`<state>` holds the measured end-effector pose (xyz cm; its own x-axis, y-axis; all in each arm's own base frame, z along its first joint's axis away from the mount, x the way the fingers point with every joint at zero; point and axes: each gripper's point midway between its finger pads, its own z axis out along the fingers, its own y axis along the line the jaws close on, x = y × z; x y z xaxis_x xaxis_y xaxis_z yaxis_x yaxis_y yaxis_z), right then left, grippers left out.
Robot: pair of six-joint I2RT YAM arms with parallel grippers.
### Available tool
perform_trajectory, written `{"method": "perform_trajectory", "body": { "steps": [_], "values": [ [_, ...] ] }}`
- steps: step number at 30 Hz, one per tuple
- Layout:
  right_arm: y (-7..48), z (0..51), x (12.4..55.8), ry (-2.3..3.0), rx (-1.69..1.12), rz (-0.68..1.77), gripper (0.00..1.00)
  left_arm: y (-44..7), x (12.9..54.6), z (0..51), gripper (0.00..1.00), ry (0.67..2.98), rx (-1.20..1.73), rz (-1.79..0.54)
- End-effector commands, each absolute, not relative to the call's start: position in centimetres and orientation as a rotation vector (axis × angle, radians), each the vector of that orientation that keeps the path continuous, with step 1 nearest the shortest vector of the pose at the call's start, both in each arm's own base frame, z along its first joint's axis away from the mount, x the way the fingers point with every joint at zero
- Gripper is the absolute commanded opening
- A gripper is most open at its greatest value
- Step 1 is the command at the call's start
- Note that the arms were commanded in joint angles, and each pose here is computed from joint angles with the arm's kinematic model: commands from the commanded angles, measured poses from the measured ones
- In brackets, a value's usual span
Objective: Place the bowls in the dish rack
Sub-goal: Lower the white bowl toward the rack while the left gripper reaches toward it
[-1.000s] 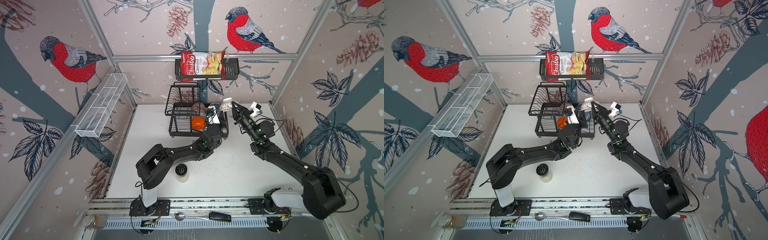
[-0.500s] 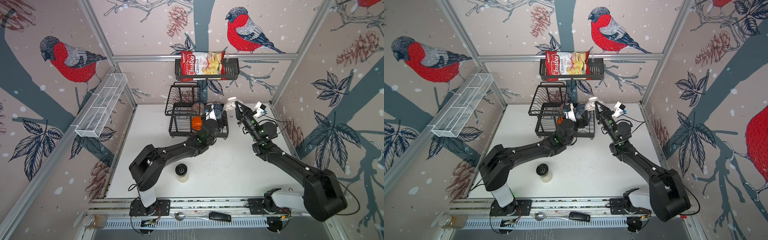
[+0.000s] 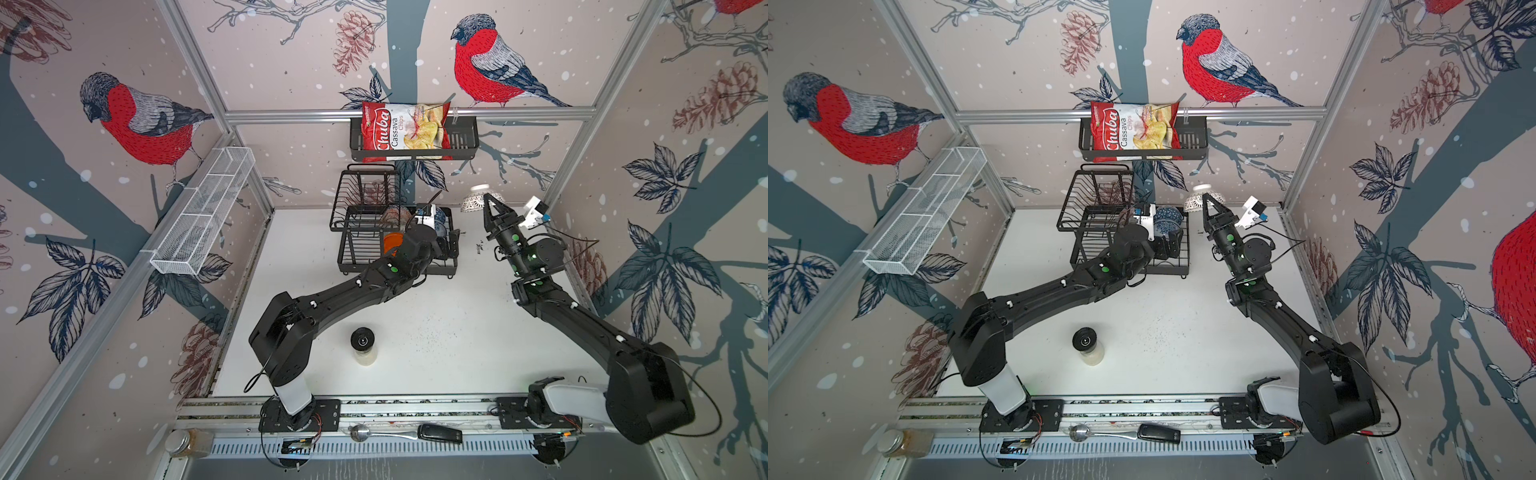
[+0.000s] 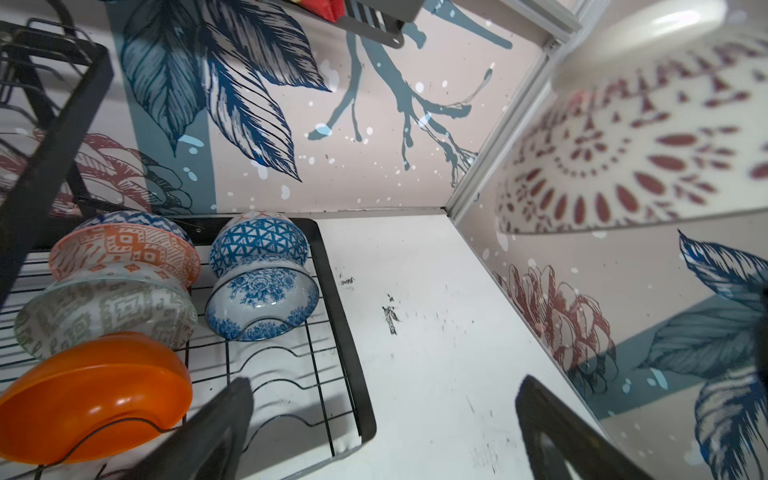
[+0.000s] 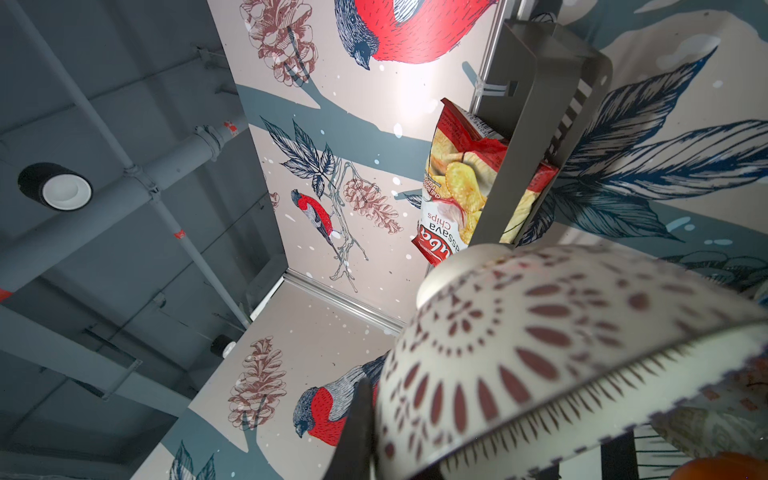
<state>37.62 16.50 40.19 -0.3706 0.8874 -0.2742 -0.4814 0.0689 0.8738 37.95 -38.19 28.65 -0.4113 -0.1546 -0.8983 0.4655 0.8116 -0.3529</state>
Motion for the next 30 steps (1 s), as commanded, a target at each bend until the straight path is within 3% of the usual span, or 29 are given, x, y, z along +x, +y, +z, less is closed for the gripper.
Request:
{"method": "perform_trajectory", "body": {
  "steps": [1, 11, 22, 30],
  "values": [
    [16.2, 40.3, 37.8, 1.211, 0.442, 1.485, 0.0, -38.1, 36.2, 28.1, 0.98, 1.939, 0.376, -0.688],
    [17.6, 38.4, 38.5, 1.235, 0.456, 1.444, 0.0, -34.1, 35.8, 28.9, 0.98, 2.025, 0.417, -0.844],
    [22.9, 35.0, 38.8, 1.331, 0.426, 1.436, 0.0, -28.1, 35.8, 33.0, 0.98, 2.028, 0.41, -0.833],
    [26.0, 32.7, 39.3, 1.389, 0.383, 1.335, 0.0, -25.9, 36.5, 33.0, 0.98, 2.047, 0.429, -0.792]
  ]
}}
